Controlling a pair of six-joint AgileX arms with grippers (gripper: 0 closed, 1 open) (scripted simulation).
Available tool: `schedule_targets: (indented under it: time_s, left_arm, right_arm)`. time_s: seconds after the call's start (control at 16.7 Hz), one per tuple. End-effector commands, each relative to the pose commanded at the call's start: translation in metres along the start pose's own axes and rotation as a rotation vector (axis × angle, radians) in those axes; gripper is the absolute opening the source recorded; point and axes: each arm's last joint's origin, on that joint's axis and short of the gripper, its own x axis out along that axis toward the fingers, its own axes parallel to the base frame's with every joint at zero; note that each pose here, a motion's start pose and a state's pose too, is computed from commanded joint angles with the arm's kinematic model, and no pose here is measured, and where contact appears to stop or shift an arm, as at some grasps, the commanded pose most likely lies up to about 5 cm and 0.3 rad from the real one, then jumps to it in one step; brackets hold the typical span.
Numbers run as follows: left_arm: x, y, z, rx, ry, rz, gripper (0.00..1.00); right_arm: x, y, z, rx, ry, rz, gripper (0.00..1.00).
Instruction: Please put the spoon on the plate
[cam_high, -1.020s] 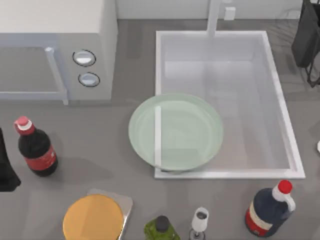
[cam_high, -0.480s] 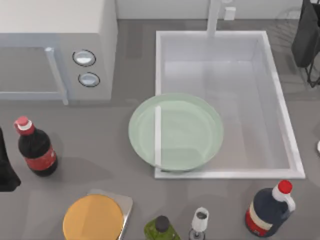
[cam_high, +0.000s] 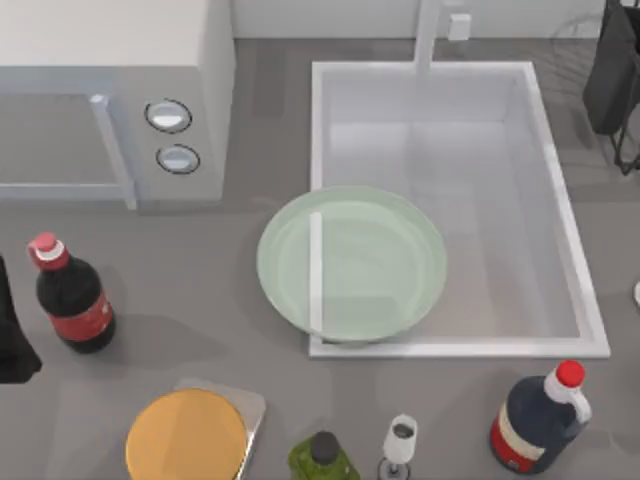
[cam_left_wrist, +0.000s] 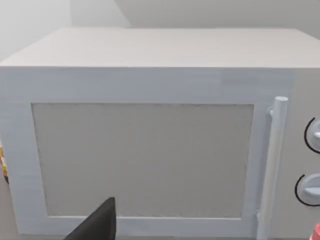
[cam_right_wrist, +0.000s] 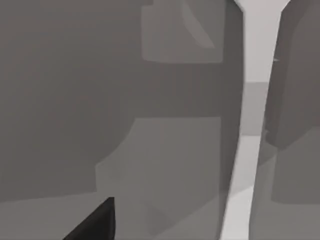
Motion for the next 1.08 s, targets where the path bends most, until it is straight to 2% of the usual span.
schedule_targets:
  time_s: [0.24, 0.48, 1.08]
  left_arm:
    - [0.000, 0.000, 0.000, 0.000, 0.000, 0.000, 1.00]
    - [0.000, 0.000, 0.000, 0.000, 0.000, 0.000, 1.00]
    - [0.000, 0.000, 0.000, 0.000, 0.000, 0.000, 1.00]
  right_arm:
    - [0.031, 0.004, -0.003, 0.000, 0.007, 0.010, 1.00]
    - [0.033, 0.004, -0.004, 0.000, 0.008, 0.011, 1.00]
    - [0.033, 0.004, -0.004, 0.000, 0.008, 0.011, 0.25]
